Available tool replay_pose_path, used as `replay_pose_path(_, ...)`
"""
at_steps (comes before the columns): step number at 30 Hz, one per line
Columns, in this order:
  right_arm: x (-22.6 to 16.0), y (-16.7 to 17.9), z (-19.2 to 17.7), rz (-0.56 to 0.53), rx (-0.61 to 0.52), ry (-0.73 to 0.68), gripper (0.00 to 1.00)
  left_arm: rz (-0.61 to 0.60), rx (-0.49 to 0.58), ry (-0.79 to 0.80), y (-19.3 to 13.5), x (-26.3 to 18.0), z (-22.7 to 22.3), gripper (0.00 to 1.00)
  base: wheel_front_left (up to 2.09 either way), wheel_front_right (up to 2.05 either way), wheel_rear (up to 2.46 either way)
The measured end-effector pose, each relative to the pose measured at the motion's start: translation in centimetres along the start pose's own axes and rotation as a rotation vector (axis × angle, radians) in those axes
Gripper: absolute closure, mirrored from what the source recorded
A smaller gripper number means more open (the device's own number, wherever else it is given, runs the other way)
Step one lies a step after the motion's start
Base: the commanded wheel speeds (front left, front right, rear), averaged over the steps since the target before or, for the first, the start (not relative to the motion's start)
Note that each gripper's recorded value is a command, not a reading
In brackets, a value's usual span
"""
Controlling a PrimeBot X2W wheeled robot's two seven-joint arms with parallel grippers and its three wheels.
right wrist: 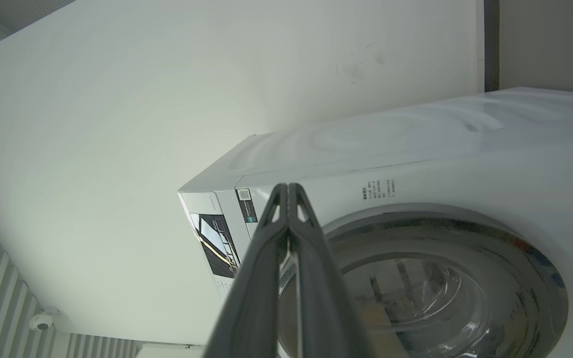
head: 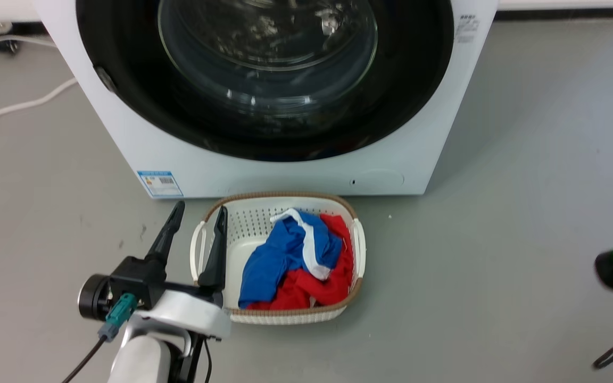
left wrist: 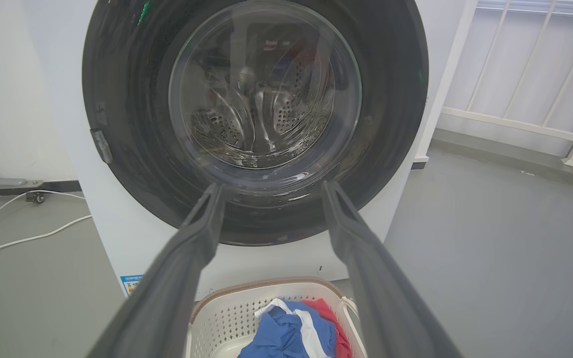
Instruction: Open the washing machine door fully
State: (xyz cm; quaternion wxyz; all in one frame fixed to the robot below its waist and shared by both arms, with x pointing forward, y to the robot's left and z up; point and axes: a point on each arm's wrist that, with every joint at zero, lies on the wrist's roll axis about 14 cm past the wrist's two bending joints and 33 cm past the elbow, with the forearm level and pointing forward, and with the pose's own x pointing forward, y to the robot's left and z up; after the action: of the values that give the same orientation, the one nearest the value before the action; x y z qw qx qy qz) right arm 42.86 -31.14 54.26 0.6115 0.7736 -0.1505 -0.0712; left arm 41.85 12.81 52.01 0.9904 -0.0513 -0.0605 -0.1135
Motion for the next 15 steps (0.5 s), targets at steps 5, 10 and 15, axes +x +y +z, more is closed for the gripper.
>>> replay_pose_path(5, 4.6, 0.3, -0.9, -0.02, -0.07, 0.108, 1.0, 0.001, -0.014, 0.009, 0.2, 1.6, -1.0, 0.0, 0.0, 0.0, 0.0)
replay_pose_path(10, 8.8, -0.8, -3.1, -0.085, -0.213, 0.267, 1.0, -0.003, -0.02, 0.013, 0.4, 3.1, -1.8, 0.0, 0.0, 0.0, 0.0)
replay_pose_path(15, 11.9, -2.6, -7.0, -0.143, -0.321, 0.445, 1.0, 0.009, -0.019, 0.029, 1.1, 3.7, -2.8, 0.0, 0.0, 0.0, 0.0)
